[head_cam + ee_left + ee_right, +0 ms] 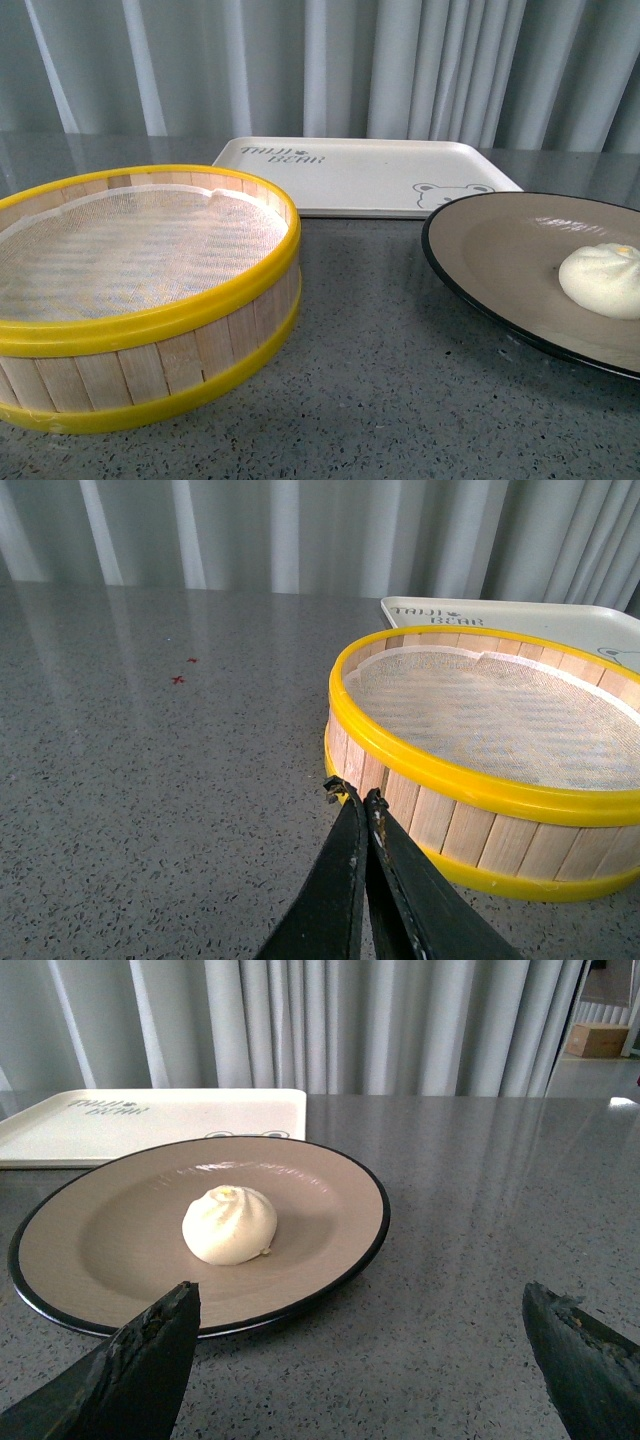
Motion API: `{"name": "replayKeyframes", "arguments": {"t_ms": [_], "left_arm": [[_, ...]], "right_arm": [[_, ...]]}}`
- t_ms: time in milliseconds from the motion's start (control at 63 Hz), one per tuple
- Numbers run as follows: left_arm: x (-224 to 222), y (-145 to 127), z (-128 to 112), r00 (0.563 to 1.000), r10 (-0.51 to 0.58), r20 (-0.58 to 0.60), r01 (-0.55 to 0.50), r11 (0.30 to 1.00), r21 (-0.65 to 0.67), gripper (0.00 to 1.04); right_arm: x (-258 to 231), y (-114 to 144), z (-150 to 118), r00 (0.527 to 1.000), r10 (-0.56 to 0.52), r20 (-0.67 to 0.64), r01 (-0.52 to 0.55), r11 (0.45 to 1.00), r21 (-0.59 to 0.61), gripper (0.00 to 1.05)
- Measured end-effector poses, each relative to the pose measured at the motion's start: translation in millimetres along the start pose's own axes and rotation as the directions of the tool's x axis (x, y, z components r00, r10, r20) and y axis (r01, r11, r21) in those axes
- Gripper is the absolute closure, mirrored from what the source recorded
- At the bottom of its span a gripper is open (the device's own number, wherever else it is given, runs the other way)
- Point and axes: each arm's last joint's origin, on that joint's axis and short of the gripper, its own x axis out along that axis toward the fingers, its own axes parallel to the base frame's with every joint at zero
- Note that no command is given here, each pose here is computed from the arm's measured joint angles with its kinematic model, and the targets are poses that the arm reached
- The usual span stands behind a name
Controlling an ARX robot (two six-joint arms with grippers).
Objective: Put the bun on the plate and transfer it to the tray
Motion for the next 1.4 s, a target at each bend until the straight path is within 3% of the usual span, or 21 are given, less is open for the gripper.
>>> {"name": "replayKeyframes", "arguments": {"t_ms": [79,333,444,571,762,905,1000,1143,1238,1397], "left_arm": [[0.0,0.0,0.0,1.000,0.000,0.000,0.000,1.000,-0.001,0.97],[0.0,0.0,0.0,1.000,0.000,0.000,0.000,1.000,-0.001,0.49],[0.0,0.0,0.0,1.000,0.000,0.000,0.000,1.000,-0.001,0.29],[0.0,0.0,0.0,1.000,0.000,0.000,0.000,1.000,-0.001,0.06],[0.0,0.0,0.0,1.000,0.000,0.000,0.000,1.000,0.000,0.07],[0.0,0.0,0.0,1.000,0.000,0.000,0.000,1.000,-0.001,0.07],[0.0,0.0,0.0,1.000,0.000,0.000,0.000,1.000,0.000,0.07],[0.0,0.0,0.0,1.000,0.000,0.000,0.000,1.000,0.000,0.07],[0.0,0.0,0.0,1.000,0.000,0.000,0.000,1.000,-0.001,0.07],[0.0,0.0,0.0,1.000,0.000,0.000,0.000,1.000,0.000,0.07]], "right_arm": [[0.0,0.0,0.0,1.000,0.000,0.000,0.000,1.000,0.000,0.09],[0.0,0.0,0.0,1.000,0.000,0.000,0.000,1.000,0.000,0.09],[1.2,6.6,-1.7,0.993,-0.065,-0.102,0.048,0.986,-0.160,0.09],[2.3,23.1,14.4,0.998,0.015,-0.067,-0.032,0.968,-0.249,0.09],[28.5,7.0,81.1,0.993,0.009,0.117,0.007,0.991,-0.134,0.09],[74.4,-31.1,98.0,0.998,-0.038,-0.057,0.044,0.993,0.112,0.09],[102.8,-62.7,91.2,0.975,-0.028,-0.219,0.115,0.910,0.398,0.09],[125.5,-88.2,70.4,0.927,0.058,-0.371,0.241,0.665,0.707,0.09],[130.5,-84.9,62.2,0.905,0.141,-0.401,0.263,0.556,0.788,0.09],[141.6,-79.5,53.1,0.881,0.202,-0.427,0.296,0.466,0.833,0.09]]}}
